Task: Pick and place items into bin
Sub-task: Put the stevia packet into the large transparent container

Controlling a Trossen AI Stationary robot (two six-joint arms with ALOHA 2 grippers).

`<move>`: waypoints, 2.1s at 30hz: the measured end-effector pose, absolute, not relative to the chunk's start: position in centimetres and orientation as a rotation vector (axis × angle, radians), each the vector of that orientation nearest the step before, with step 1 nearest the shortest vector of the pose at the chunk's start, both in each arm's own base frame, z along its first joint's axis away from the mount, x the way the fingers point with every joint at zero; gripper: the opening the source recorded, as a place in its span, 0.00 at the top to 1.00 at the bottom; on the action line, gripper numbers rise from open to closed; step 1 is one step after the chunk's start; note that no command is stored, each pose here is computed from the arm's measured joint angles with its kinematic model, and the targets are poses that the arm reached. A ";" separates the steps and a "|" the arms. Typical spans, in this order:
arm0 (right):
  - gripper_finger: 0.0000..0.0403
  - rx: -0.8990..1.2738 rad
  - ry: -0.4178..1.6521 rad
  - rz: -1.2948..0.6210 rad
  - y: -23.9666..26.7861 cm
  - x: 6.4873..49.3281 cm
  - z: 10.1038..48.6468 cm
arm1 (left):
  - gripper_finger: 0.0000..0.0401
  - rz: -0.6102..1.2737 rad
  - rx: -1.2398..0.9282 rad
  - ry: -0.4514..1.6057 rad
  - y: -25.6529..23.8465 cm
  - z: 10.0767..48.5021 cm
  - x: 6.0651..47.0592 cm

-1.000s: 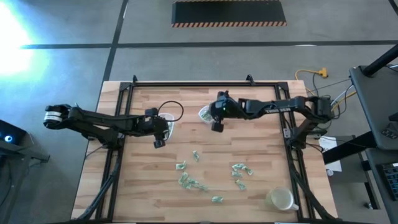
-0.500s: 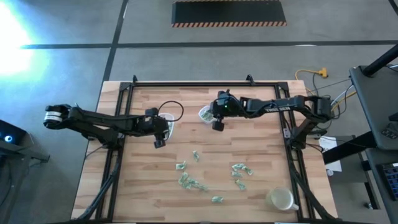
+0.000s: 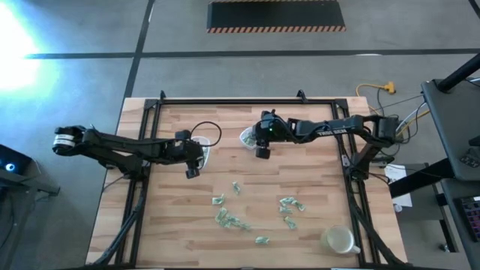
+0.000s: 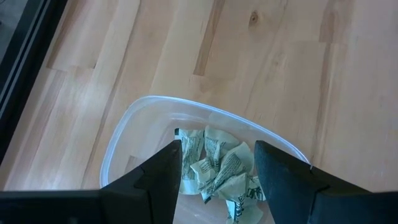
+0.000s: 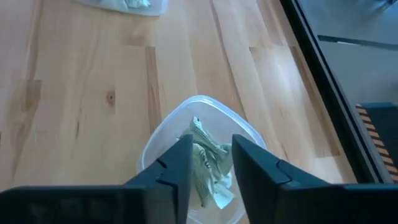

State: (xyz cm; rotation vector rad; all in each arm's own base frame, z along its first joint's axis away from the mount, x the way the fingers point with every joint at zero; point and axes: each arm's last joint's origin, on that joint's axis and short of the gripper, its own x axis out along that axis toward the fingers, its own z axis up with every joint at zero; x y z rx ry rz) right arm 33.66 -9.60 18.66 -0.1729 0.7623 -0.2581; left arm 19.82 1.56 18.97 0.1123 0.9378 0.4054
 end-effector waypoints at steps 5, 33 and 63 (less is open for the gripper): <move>0.68 -0.206 0.727 -0.245 -9.2 33.5 19.9 | 0.54 0.397 0.107 0.938 1.5 19.0 19.8; 0.73 -0.203 0.853 -0.175 -7.3 32.4 19.8 | 0.54 -0.035 0.106 0.676 -4.9 20.3 21.7; 0.76 -0.176 0.873 -0.124 -6.9 32.3 19.6 | 0.54 -0.102 0.065 1.030 -9.1 14.2 28.6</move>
